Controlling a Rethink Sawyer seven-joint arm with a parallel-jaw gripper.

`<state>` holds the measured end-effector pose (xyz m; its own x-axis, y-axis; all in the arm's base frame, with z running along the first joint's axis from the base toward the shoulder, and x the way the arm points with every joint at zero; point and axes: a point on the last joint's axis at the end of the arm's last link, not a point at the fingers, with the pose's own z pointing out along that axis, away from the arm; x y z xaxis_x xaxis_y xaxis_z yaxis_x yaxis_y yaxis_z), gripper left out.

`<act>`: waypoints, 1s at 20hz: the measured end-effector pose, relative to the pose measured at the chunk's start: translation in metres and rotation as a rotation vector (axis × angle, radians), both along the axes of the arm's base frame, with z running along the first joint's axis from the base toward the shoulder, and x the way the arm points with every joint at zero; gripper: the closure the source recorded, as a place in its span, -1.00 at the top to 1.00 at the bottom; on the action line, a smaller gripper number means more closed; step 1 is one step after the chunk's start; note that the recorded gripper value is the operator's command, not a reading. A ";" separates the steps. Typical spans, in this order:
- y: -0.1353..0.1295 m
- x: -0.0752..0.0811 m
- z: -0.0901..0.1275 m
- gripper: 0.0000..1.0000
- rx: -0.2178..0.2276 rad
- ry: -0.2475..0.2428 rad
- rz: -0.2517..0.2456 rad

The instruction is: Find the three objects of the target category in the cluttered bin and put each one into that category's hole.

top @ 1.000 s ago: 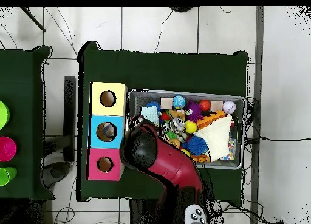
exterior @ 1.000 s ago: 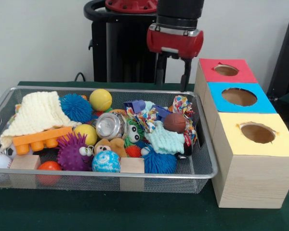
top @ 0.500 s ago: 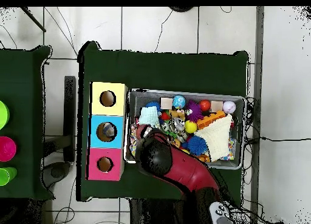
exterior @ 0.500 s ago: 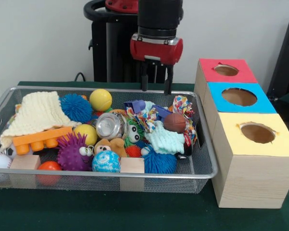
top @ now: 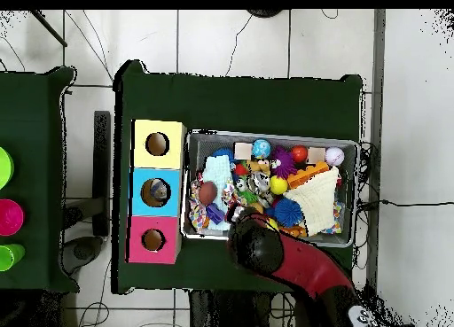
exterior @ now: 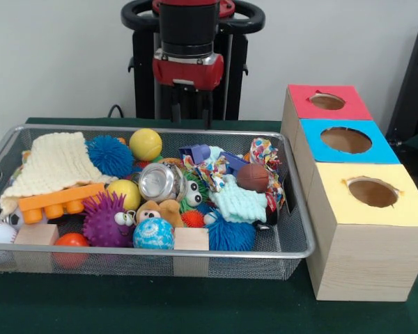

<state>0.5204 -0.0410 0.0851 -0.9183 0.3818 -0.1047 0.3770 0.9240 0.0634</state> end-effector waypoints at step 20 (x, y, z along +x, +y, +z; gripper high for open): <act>-0.056 -0.031 -0.043 1.00 0.028 0.026 0.092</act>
<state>0.4895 -0.0971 0.0424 -0.9518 0.2984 -0.0711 0.2926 0.9528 0.0811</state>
